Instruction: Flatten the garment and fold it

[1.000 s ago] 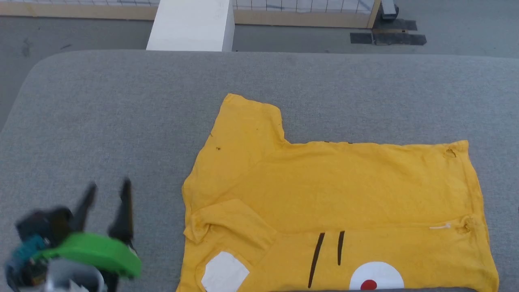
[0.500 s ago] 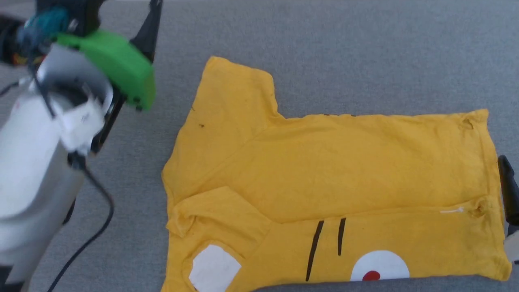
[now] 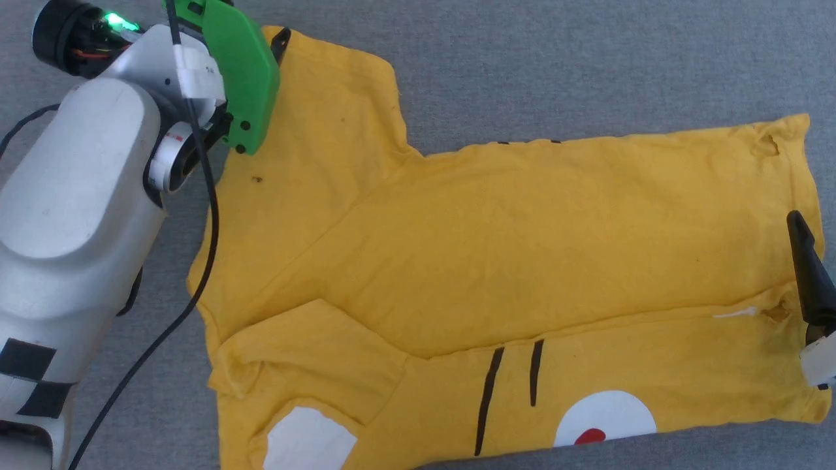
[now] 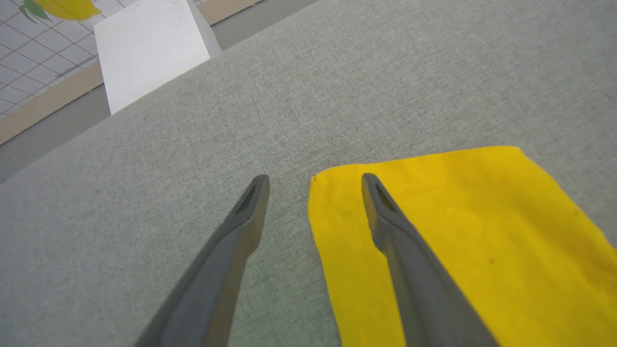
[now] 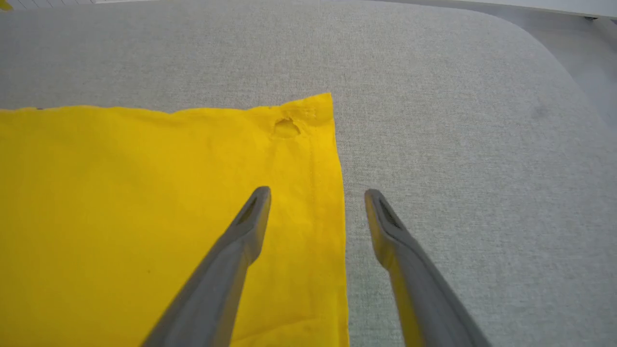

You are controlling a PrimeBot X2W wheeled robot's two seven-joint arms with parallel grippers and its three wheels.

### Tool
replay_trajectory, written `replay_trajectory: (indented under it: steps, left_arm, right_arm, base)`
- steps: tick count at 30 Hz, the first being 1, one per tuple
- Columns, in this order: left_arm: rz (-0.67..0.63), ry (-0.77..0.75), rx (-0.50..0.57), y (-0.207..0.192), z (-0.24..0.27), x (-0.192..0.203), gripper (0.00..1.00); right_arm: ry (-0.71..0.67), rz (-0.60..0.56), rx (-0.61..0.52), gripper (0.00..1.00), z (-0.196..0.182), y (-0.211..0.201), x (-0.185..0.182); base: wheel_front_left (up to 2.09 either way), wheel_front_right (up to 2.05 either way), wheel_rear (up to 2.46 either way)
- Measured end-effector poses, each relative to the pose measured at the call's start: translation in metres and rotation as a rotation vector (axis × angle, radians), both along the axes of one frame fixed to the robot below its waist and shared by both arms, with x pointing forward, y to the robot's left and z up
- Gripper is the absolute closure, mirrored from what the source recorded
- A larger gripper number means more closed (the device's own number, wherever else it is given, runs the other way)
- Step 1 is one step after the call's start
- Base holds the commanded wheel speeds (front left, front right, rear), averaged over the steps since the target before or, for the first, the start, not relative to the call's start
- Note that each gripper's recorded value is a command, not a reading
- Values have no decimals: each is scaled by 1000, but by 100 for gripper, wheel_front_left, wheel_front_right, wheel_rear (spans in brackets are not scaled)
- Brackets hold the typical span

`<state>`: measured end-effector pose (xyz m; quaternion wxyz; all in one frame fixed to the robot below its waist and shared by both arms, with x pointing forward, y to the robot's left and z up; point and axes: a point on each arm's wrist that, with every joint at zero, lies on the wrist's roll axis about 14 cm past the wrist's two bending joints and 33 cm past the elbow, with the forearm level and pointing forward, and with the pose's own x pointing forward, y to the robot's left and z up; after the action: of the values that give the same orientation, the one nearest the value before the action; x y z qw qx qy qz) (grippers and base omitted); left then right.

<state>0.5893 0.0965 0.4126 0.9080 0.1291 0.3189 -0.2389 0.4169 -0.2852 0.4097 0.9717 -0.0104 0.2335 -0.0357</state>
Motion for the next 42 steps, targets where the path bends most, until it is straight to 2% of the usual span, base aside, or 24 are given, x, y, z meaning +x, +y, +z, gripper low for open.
replay_trajectory:
  steps: [4, 5, 6, 11, 15, 20, 21, 22, 28, 32, 40, 41, 42]
  left_arm:
    - [-2, 99, -4, -4, -30, -5, 0]
    - [-2, 111, -10, -6, -36, -6, 11]
    - [-3, 114, -10, -6, -39, -5, 100]
    - [8, 92, -48, -8, -42, -3, 100]
    - [25, 66, -76, -7, -36, -9, 100]
    - [41, 60, -76, 1, -26, -24, 100]
    - [56, 48, -68, 9, -19, -28, 100]
    - [61, 44, -66, 12, -16, -29, 100]
    - [79, 35, -67, 19, -14, -32, 100]
    - [79, 51, -70, 17, -22, -34, 100]
    - [91, 64, -64, 23, -31, -32, 100]
    - [92, 63, -65, 24, -31, -31, 100]
    - [93, 61, -66, 24, -31, -31, 100]
  right_arm:
    - [24, -19, -9, 0, -7, -8, -3]
    - [31, -24, -11, 0, -9, -10, -5]
    - [37, -28, -12, 0, -11, -12, -6]
    - [19, -31, -26, 0, -4, -18, -2]
    - [-53, -7, -61, 0, 24, -23, 14]
    - [-148, 65, -86, 0, 74, -20, 53]
    - [-140, 122, -122, 0, 92, -14, 77]
    - [-122, 137, -126, 0, 93, -12, 84]
    - [115, 135, -50, 0, 51, -5, 105]
    - [330, 110, -19, 0, 5, -8, 95]
    - [476, 116, 19, 0, -27, -1, 81]
    - [499, 111, 25, 15, -32, -1, 77]
    - [510, 104, 33, 55, -34, -1, 76]
  base:
    - [0, 0, 0]
    - [0, 0, 0]
    - [0, 0, 0]
    - [0, 0, 0]
    - [0, 0, 0]
    - [0, 0, 0]
    - [0, 0, 0]
    - [0, 0, 0]
    - [0, 0, 0]
    - [0, 0, 0]
    - [0, 0, 0]
    - [0, 0, 0]
    - [0, 0, 0]
